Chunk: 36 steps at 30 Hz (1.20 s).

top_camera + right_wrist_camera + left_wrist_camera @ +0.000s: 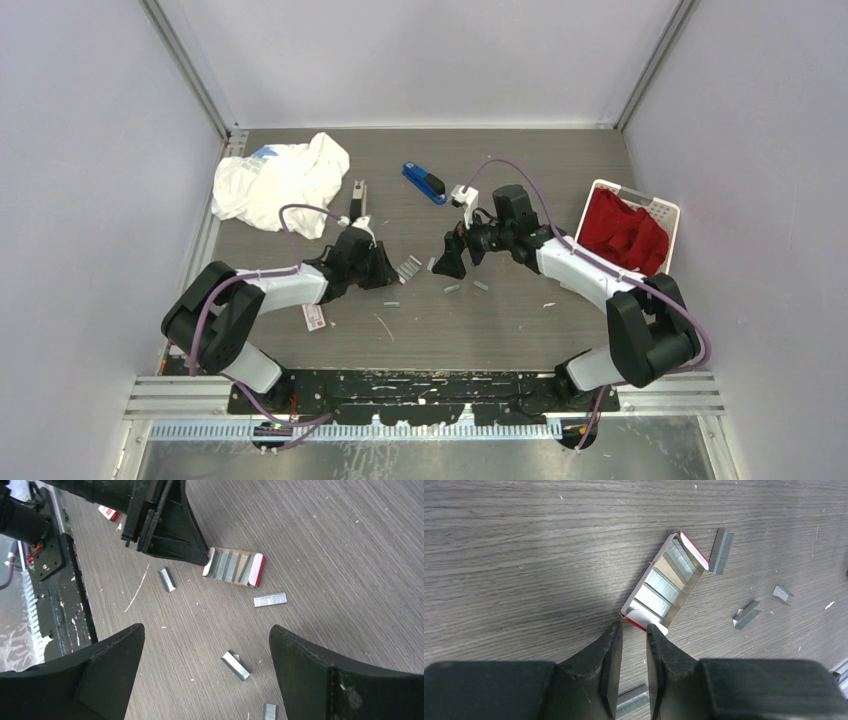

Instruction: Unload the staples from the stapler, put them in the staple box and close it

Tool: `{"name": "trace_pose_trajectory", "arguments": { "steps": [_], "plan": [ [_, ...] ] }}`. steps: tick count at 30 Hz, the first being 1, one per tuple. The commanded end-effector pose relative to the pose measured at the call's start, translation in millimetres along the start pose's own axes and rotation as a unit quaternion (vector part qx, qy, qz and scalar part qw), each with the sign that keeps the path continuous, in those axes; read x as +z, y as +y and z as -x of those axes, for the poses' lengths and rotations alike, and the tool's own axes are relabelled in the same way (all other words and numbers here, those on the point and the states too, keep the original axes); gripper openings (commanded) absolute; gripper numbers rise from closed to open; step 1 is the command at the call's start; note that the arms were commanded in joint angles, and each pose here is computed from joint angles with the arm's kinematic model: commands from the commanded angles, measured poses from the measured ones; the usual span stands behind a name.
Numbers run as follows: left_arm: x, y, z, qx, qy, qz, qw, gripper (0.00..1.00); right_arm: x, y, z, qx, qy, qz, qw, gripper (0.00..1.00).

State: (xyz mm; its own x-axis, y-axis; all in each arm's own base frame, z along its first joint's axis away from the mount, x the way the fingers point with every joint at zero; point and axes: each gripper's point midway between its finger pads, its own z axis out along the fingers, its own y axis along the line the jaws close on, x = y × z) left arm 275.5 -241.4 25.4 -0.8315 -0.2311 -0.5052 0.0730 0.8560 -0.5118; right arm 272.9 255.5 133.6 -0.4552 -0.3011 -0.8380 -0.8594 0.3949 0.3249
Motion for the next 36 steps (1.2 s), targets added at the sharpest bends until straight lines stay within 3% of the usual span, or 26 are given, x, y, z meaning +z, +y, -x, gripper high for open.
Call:
{"name": "trace_pose_trajectory", "arguments": {
  "steps": [1, 10, 14, 21, 28, 36],
  "plan": [
    [3, 22, -26, 0.007, 0.039, 0.032, 0.999, 0.26, 5, -10, 23, -0.010, -0.015, -0.035, 0.999, 0.99],
    [-29, 36, -12, 0.042, 0.002, 0.070, 0.997, 0.28, 17, -22, 25, -0.030, 0.019, -0.071, 0.997, 0.97],
    [-53, 24, -5, 0.063, -0.036, 0.025, 0.997, 0.31, 21, -22, 31, -0.054, 0.038, -0.069, 0.995, 0.97],
    [-94, -7, 15, 0.103, -0.100, -0.062, 0.988, 0.54, 35, -22, 39, -0.058, 0.067, -0.051, 0.995, 0.96],
    [-108, -10, 16, 0.105, -0.150, -0.101, 0.978, 0.79, 48, -18, 49, -0.066, 0.070, -0.045, 0.994, 0.96],
    [-101, 0, 9, 0.085, -0.161, -0.100, 0.978, 0.81, 54, -27, 31, -0.042, 0.081, -0.062, 0.994, 0.95]
  ]
}}
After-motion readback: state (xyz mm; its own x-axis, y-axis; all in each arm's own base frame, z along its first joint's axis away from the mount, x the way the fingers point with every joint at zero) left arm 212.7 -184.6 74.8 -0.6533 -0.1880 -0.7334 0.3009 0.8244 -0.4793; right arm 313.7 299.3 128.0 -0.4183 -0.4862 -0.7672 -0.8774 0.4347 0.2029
